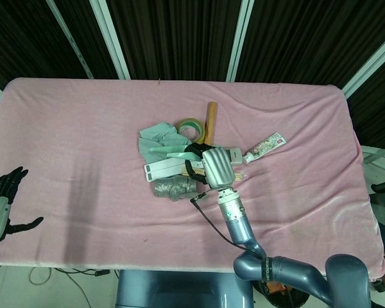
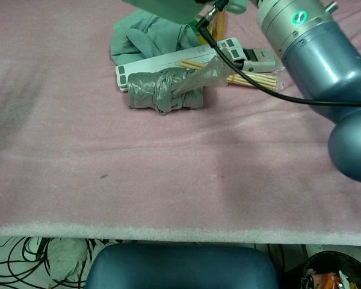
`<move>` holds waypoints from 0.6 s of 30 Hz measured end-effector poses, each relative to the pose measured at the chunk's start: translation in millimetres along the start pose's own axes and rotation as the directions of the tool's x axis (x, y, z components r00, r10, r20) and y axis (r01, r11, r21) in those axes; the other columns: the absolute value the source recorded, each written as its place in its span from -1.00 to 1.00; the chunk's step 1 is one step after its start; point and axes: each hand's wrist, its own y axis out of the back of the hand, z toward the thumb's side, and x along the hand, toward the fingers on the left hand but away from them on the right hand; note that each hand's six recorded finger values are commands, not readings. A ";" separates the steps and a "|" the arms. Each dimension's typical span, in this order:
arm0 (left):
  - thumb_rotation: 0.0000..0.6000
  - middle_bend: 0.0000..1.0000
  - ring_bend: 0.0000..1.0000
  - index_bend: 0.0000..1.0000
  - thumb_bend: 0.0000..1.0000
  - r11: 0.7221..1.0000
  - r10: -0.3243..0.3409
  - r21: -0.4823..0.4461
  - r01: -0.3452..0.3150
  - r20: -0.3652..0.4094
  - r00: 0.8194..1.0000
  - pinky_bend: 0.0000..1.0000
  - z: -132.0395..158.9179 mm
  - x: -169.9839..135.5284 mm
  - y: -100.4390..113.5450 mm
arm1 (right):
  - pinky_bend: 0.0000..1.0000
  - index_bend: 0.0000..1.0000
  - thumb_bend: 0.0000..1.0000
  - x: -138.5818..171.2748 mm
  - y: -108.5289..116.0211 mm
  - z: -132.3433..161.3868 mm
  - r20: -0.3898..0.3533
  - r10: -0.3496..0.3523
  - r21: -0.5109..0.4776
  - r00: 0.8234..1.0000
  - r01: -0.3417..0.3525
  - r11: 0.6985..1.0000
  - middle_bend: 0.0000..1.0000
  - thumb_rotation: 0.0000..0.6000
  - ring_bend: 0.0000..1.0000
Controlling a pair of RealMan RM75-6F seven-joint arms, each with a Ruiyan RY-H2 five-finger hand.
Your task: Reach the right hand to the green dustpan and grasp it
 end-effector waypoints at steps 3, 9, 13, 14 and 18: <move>1.00 -1.00 -1.00 -1.00 -1.00 1.000 0.002 0.000 -0.002 0.003 1.000 -1.00 0.8 -0.4 -0.3 | 0.34 0.45 0.52 5.3 23.3 14.0 -0.035 -0.036 -0.033 0.999 0.035 0.999 0.24 1.00 0.15; 1.00 -1.00 -1.00 -1.00 -1.00 1.000 0.003 0.010 -0.003 0.021 1.000 -1.00 4.6 -2.8 -1.8 | 0.34 0.45 0.52 38.2 66.2 28.8 -0.048 -0.070 -0.110 0.996 0.064 0.992 0.24 1.00 0.15; 1.00 -1.00 -1.00 -1.00 -1.00 1.000 0.006 0.014 -0.006 0.029 1.000 -1.00 6.1 -4.6 -2.3 | 0.34 0.45 0.53 74.4 82.2 19.9 -0.019 -0.045 -0.101 0.999 0.043 0.994 0.24 1.00 0.15; 1.00 -1.00 -1.00 -1.00 -1.00 1.000 0.008 0.013 -0.008 0.029 1.000 -1.00 6.0 -5.1 -2.2 | 0.34 0.45 0.53 81.3 82.4 17.8 -0.011 -0.038 -0.101 0.999 0.036 0.994 0.24 1.00 0.15; 1.00 -1.00 -1.00 -1.00 -1.00 1.000 0.014 0.012 -0.015 0.027 1.000 -1.00 5.1 -5.9 -1.3 | 0.34 0.45 0.53 99.9 77.5 17.5 -0.007 -0.010 -0.110 1.000 0.009 0.994 0.24 1.00 0.15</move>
